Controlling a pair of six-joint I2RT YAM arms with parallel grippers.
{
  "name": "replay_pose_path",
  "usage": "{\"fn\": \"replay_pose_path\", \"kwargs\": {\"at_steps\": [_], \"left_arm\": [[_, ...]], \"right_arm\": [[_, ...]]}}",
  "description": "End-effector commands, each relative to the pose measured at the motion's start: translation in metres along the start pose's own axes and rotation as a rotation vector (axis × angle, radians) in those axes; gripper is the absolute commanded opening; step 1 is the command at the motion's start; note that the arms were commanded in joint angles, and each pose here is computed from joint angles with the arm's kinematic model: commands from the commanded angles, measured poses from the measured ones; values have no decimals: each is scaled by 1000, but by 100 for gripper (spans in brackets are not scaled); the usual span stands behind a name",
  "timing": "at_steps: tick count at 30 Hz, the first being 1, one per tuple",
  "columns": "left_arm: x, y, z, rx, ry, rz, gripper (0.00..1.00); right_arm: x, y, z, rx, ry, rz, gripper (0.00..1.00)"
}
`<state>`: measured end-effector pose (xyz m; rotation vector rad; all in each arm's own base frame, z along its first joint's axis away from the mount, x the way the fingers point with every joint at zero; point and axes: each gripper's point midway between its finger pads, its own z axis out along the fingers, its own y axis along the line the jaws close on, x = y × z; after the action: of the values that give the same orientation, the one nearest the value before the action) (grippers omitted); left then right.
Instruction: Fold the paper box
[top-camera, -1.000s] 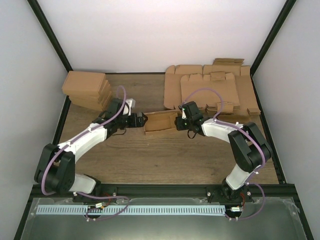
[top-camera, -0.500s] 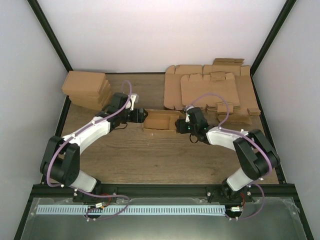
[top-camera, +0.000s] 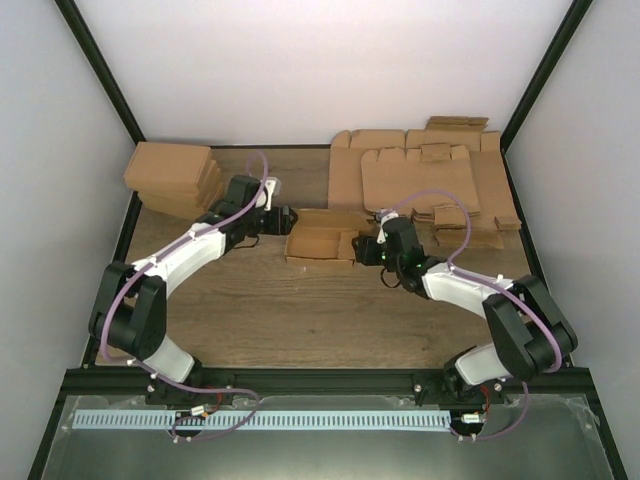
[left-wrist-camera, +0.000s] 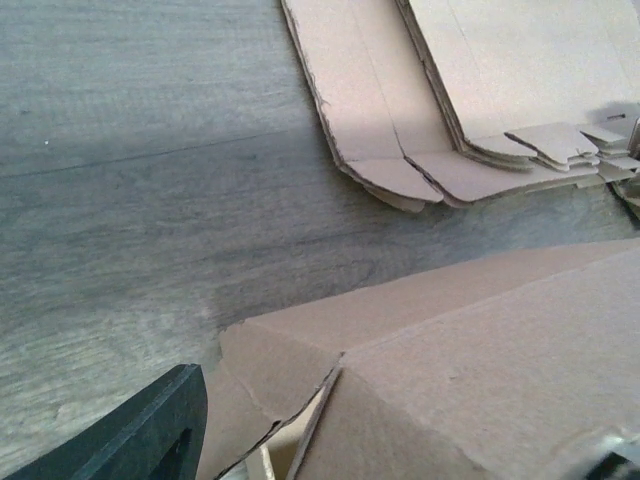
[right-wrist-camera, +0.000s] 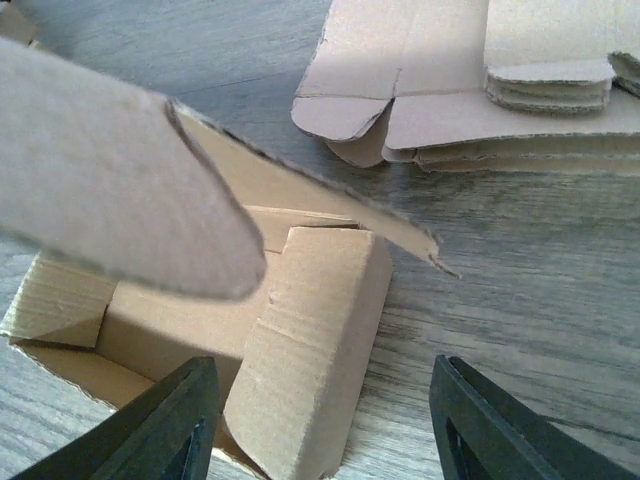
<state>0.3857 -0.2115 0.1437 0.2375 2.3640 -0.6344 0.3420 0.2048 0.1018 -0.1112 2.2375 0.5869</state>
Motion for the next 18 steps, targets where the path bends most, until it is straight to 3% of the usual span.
{"fn": "replay_pose_path", "kwargs": {"at_steps": [1, 11, 18], "left_arm": [[-10, -1, 5, 4, -2, -16, 68], [-7, -2, 19, 43, 46, -70, 68], [-8, 4, 27, 75, 51, -112, 67]], "right_arm": [[0, 3, 5, 28, -5, 84, 60], [18, 4, 30, 115, 22, 106, 53], [40, -5, 50, 156, 113, 80, 51]]}}
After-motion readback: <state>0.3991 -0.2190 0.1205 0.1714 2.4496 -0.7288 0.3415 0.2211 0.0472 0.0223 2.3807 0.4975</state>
